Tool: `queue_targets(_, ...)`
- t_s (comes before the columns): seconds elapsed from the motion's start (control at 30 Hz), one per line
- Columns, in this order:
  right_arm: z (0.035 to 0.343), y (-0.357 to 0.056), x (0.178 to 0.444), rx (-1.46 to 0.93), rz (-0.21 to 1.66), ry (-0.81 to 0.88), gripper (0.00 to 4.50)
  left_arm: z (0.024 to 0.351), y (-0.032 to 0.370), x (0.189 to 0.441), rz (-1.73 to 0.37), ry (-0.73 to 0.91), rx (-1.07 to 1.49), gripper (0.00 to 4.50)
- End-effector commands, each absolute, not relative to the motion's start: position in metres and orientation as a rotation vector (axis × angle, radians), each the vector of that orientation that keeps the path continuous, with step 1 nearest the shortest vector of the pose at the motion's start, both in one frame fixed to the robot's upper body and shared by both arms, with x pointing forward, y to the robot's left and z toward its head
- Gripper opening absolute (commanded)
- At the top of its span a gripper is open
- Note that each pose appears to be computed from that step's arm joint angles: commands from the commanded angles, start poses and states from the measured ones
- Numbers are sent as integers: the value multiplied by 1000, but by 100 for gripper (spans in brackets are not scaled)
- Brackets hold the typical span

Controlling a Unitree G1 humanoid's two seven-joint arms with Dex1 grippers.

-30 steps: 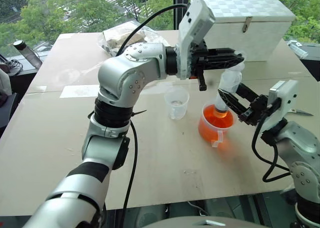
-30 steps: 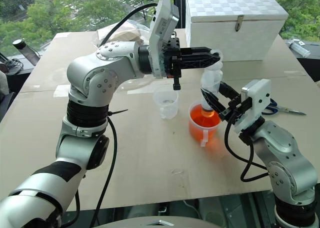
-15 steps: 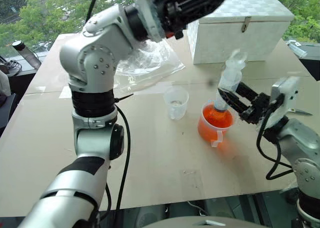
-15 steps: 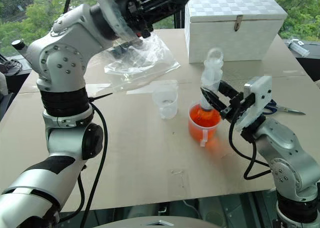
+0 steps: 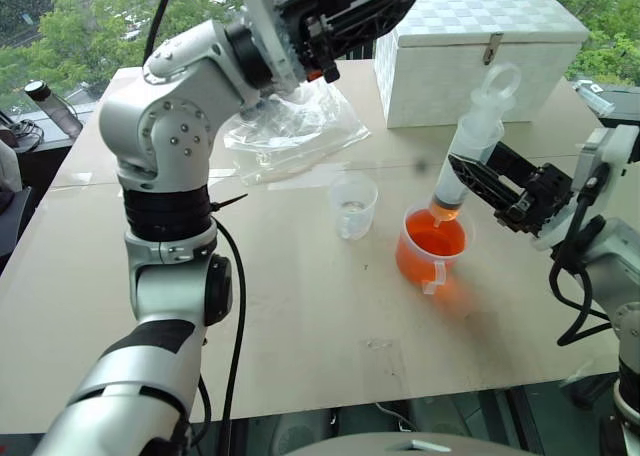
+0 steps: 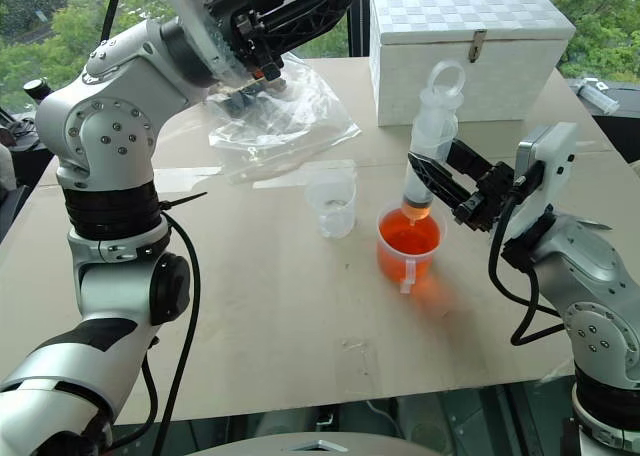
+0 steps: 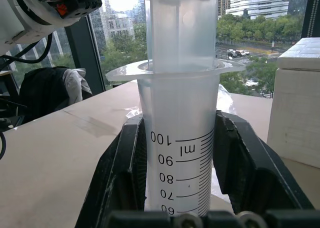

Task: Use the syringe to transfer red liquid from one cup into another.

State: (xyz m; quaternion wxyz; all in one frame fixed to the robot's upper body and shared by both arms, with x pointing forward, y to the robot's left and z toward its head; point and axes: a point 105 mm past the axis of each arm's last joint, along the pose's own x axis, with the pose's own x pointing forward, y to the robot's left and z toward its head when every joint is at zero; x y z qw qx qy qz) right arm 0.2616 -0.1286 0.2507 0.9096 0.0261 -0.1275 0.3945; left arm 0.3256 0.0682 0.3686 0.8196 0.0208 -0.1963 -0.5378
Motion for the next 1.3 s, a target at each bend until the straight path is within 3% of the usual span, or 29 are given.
queue_targets(0.03, 256, -133, 255, 16, 830, -284, 142, 365, 87, 338, -1043, -419, 75, 238)
queue_targets(0.27, 289, -125, 256, 40, 897, -347, 142, 353, 104, 349, -987, -380, 116, 238)
queue_targets(0.5, 320, -92, 274, 122, 964, -414, 142, 359, 113, 351, -962, -389, 138, 238)
queue_targets(0.63, 310, -53, 307, 100, 953, -399, 142, 370, 126, 348, -936, -423, 179, 238)
queue_targets(0.77, 305, -32, 319, 104, 952, -407, 142, 376, 137, 346, -913, -442, 203, 238)
queue_targets(1.03, 296, -19, 322, 80, 956, -402, 142, 384, 146, 334, -922, -489, 191, 238)
queue_targets(1.3, 286, -13, 319, 47, 973, -382, 142, 379, 123, 323, -1067, -472, 161, 238)
